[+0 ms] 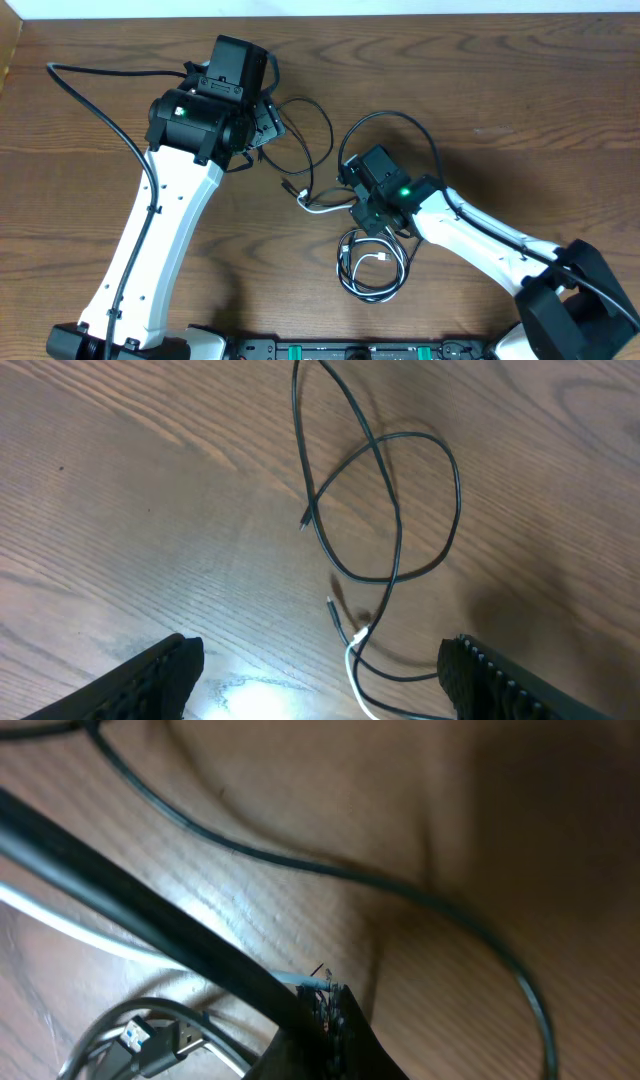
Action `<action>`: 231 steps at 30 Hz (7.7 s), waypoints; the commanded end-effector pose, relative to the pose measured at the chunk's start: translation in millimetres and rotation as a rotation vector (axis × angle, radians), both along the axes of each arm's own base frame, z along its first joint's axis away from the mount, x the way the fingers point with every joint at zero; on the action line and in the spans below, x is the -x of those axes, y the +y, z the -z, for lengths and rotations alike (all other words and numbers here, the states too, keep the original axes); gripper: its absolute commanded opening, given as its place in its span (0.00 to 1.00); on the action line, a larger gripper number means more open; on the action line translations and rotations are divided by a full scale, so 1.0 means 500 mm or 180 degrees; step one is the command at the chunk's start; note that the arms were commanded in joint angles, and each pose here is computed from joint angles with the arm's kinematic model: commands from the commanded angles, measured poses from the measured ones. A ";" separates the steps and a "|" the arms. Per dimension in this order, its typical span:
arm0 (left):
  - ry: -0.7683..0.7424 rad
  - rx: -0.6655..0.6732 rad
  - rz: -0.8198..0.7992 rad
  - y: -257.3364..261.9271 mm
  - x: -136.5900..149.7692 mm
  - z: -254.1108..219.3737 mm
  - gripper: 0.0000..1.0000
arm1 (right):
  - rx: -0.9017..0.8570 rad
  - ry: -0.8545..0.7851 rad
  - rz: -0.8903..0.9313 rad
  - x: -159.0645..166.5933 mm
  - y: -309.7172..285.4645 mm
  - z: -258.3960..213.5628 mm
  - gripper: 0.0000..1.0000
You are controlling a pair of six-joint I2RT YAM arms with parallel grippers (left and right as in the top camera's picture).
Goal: Untangle cables
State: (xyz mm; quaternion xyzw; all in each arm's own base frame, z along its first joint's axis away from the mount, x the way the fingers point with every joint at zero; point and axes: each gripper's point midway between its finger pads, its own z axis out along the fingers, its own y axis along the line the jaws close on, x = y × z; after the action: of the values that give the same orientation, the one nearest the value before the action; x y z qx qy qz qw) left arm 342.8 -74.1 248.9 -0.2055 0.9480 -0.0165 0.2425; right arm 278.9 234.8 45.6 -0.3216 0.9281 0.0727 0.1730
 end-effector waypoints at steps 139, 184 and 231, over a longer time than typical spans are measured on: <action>0.0101 0.0590 0.0575 0.020 -0.066 0.026 0.07 | -0.1271 -0.2801 0.3949 -0.155 -0.363 -0.572 0.01; -0.1558 0.2132 0.2554 -0.181 0.095 -0.336 0.07 | -0.2259 -0.0200 0.0064 -0.084 -0.044 -0.394 0.99; -0.2604 0.4093 0.2429 -0.205 0.148 -0.711 0.07 | -0.2449 -0.0692 -0.0050 -0.161 0.190 -0.354 0.01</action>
State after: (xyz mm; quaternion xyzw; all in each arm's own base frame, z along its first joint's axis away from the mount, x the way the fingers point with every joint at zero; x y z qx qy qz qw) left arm 281.0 -174.5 600.4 0.0189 0.5961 -0.7143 0.3662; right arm 358.3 328.4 214.1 -0.2589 0.8091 0.3731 0.3730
